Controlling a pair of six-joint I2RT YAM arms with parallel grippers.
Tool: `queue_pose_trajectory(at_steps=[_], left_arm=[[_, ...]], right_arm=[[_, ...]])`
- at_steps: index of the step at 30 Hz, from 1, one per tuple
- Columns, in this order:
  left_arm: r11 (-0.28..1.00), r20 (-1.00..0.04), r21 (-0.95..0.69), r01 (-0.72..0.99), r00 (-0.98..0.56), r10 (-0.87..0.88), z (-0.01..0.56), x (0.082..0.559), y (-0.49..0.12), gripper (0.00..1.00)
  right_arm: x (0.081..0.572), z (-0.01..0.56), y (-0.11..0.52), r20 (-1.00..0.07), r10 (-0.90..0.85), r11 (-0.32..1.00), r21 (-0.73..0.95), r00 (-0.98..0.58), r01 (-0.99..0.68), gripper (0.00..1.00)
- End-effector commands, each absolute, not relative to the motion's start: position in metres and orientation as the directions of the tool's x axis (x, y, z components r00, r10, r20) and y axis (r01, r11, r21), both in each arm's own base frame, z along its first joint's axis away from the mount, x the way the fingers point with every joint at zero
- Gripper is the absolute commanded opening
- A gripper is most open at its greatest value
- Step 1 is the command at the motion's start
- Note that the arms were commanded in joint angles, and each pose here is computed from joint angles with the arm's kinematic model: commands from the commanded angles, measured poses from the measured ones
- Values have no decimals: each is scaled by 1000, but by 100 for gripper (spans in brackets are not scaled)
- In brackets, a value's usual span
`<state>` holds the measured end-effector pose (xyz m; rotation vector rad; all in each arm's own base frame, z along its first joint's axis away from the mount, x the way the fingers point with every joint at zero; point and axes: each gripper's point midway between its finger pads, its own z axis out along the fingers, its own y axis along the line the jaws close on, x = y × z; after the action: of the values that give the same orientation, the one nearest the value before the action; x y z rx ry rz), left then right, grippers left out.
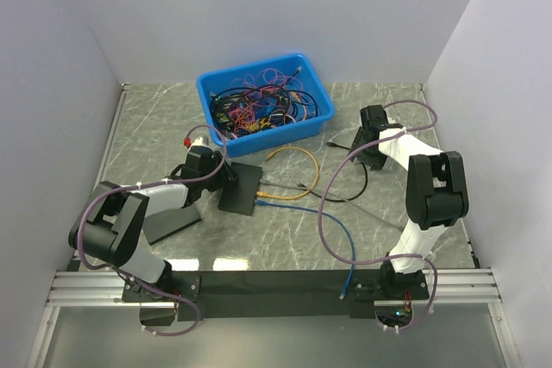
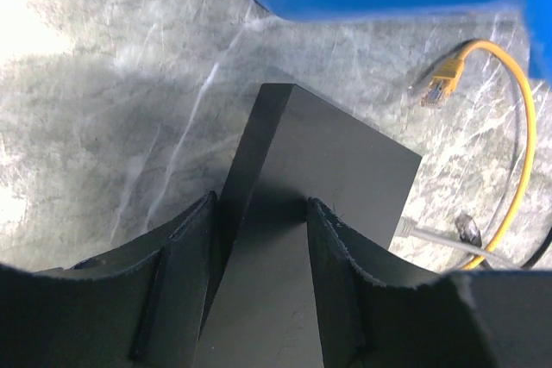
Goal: Insert the plug into the switch port
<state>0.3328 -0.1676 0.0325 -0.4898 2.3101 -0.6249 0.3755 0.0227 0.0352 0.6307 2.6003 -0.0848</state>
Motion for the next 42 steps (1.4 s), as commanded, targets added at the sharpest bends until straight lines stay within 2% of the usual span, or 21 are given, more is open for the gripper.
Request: queue_pose_trajectory(at_steps=[1, 11, 14, 16, 18, 21, 25, 28, 38, 42], left_arm=[[822, -474, -545, -162, -750, -462, 22, 311, -171, 51], [826, -487, -542, -153, -744, -457, 28, 309, -169, 51], [826, -485, -542, -153, -746, -457, 27, 309, -169, 51], [825, -481, -544, -152, -749, -456, 27, 308, -169, 51], [825, -482, -544, -153, -748, -456, 27, 308, -169, 51], [828, -488, -539, -155, -743, -457, 28, 309, -167, 51], [828, -487, -539, -155, -745, -457, 28, 309, -168, 51], [826, -485, -541, -158, -744, -459, 28, 310, -168, 51], [820, -506, -553, -146, -723, -470, 46, 318, -170, 51], [821, -520, -552, -146, -709, -476, 54, 320, -168, 51]], right_arm=[[384, 34, 34, -441, 408, 906, 83, -800, 416, 68], [380, 16, 22, -397, 413, 899, 31, -820, 438, 57], [380, 12, 26, -384, 412, 903, 50, -826, 427, 46], [379, 10, 26, -376, 410, 904, 48, -831, 424, 34], [378, 10, 28, -375, 407, 907, 55, -833, 418, 14], [379, 11, 28, -380, 407, 907, 58, -831, 418, 0], [384, 21, 29, -415, 401, 907, 57, -817, 416, 0], [390, 45, 23, -488, 389, 903, 34, -782, 428, 0], [406, 187, -14, -761, 396, 841, 76, -514, 535, 0], [398, 237, -31, -825, 389, 810, 96, -409, 578, 0]])
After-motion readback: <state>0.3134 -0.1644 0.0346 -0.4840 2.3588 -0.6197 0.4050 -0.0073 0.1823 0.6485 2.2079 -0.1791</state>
